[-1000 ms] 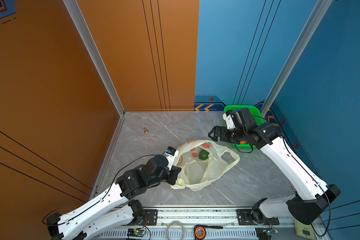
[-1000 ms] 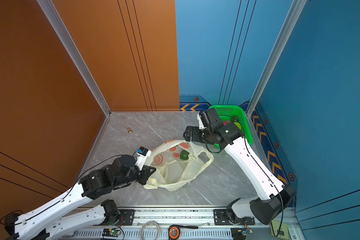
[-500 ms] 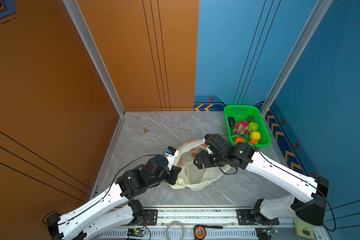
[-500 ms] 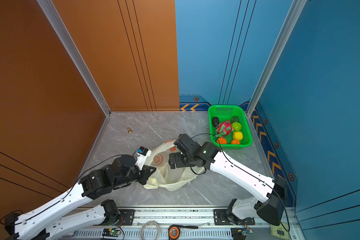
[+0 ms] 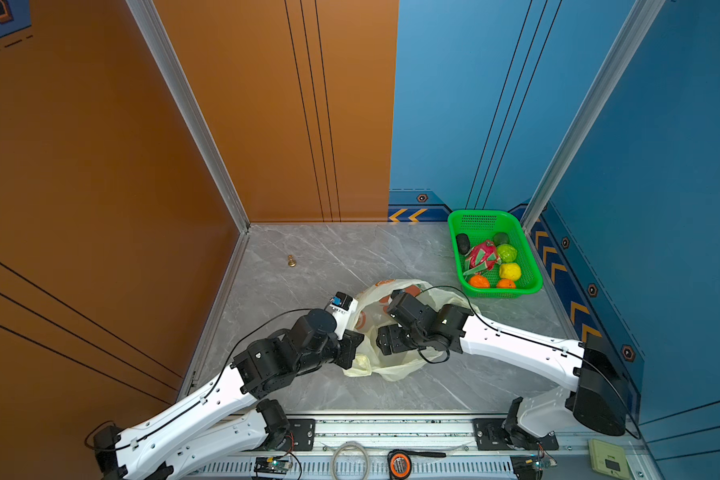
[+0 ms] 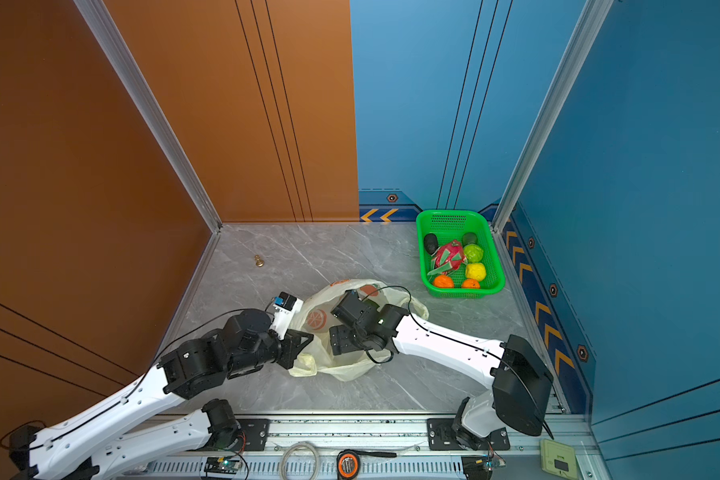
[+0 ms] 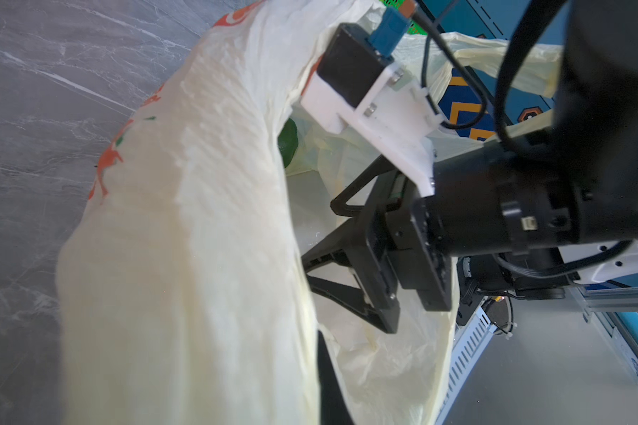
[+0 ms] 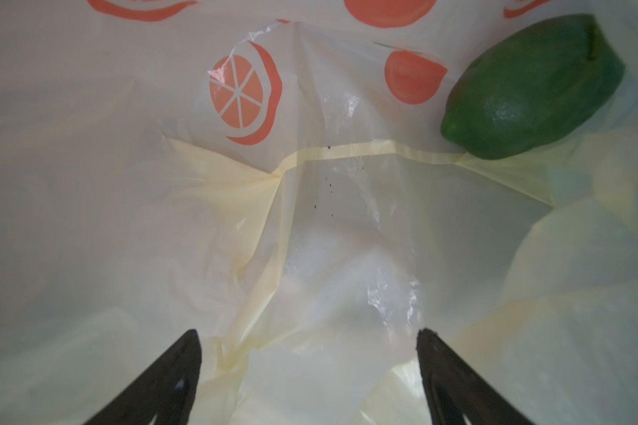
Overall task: Untie the knot of the plastic bag and take out the fruit
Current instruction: 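Lower the right gripper onto the dark green fruit and close it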
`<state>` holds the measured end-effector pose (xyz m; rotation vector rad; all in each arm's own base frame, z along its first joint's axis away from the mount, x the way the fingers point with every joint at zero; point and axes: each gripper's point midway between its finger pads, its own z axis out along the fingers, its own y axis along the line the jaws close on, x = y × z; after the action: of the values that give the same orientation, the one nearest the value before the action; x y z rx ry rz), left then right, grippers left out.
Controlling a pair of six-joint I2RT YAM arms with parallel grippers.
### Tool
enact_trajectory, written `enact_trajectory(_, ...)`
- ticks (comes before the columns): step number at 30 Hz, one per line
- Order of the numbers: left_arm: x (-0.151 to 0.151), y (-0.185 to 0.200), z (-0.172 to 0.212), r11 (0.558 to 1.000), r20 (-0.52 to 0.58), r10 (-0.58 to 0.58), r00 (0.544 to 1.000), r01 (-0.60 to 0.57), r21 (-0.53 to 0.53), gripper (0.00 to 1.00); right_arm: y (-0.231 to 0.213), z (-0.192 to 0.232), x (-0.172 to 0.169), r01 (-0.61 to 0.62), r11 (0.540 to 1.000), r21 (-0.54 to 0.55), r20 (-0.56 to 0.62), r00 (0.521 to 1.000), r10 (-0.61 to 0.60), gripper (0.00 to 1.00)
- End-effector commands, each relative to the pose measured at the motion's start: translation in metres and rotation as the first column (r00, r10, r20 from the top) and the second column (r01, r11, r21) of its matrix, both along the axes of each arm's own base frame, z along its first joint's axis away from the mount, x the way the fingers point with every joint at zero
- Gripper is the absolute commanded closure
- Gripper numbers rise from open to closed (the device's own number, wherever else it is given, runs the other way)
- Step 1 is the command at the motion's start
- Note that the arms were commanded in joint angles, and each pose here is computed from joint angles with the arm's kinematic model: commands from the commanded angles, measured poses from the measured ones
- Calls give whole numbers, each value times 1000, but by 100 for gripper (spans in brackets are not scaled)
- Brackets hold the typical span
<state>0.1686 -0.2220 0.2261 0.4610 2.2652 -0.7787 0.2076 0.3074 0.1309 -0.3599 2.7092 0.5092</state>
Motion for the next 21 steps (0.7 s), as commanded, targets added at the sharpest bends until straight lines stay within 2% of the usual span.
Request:
enact_trajectory(1,-4,-9,14,998,17,-33,999,34,-53,100,9,-10,19,44,999,28,11,999,-44,11)
enact_trajectory(6,-11,-13,10,997,1,-62,998,62,-55,100,14,-23,50,135,989,55,31,990,-137,14)
enact_trajectory(9,-18,-14,3,995,-9,-85,996,84,-46,100,11,-26,69,191,980,51,95,976,-195,15)
enact_trajectory(15,-31,-18,-15,993,-40,-116,992,115,-22,100,-11,-32,104,327,945,35,220,920,-326,16)
enact_trajectory(21,-41,-15,-28,993,-59,-120,991,120,4,100,-43,-45,128,439,898,-3,237,873,-426,19)
